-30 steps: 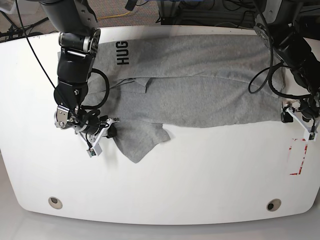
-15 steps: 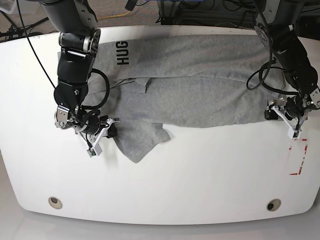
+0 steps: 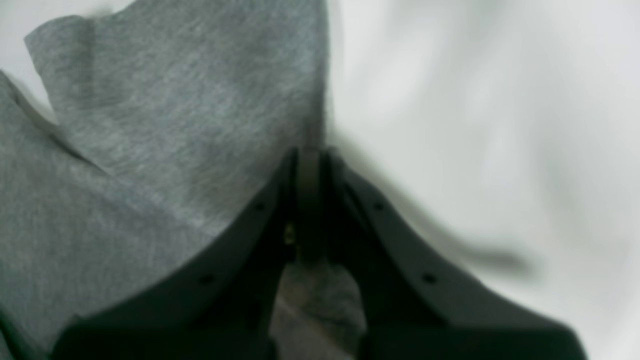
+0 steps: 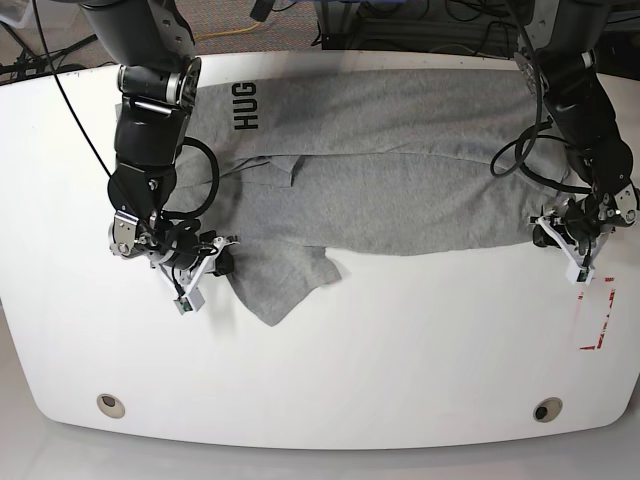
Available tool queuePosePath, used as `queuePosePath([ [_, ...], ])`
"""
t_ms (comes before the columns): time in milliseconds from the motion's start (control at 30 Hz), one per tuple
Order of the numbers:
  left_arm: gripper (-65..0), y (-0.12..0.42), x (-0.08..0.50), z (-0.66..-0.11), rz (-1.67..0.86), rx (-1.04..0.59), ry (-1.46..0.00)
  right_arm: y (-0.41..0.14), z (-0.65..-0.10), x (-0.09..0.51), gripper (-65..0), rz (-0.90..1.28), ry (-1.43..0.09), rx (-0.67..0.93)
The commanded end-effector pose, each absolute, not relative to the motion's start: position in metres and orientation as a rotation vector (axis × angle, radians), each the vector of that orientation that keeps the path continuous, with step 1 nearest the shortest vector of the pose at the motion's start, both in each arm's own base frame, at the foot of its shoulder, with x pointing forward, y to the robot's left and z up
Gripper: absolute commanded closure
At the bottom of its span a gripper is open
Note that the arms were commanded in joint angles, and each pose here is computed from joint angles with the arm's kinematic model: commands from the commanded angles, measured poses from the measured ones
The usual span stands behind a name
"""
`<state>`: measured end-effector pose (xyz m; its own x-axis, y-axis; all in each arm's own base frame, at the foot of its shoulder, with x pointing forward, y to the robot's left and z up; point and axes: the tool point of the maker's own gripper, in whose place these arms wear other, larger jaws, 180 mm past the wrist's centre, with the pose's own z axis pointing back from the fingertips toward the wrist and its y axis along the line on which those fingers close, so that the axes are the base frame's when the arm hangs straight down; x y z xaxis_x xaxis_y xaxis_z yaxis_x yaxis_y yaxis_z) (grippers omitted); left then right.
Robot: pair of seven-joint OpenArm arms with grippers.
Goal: Fold the T-shirt properly
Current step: 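Grasp the shirt hem with both grippers and fold it over the collar edge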
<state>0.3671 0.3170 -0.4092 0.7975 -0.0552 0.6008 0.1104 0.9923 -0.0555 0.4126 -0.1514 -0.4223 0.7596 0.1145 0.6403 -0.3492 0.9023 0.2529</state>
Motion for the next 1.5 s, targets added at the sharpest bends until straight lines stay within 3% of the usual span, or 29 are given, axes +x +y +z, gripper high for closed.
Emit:
queuePosePath([
  [0,-2.6,0.323,0.369,-0.403,-0.094,-0.073,-0.641,-0.158,-0.406,0.426,0.0,0.268,-0.702,0.353],
  [167,-1.2,0.323,0.373,-0.397,-0.099,-0.067,-0.657,-0.166,-0.378,0.437,0.0,0.304,-0.778,0.297],
  [500,-1.1,0.323,0.383,-0.334,-0.192,0.083,-0.779,-0.194,-0.332,0.427,0.0,0.389,-0.806,0.117],
  [933,-1.1,0.324,0.341,-0.322,-0.276,0.210,-0.764,-0.209,-0.296,0.364,0.0,0.482,-0.769,-0.117],
  [1267,-1.2,0.334,0.289,-0.319,-0.303,0.340,-0.561,-0.201,-0.309,0.305,0.0,0.521,-0.707,-0.153],
  [1467,-1.5,0.333,0.254,-0.327,-0.339,0.378,-0.480,-0.219,-0.340,0.263,0.0,0.398,-0.615,-0.126],
])
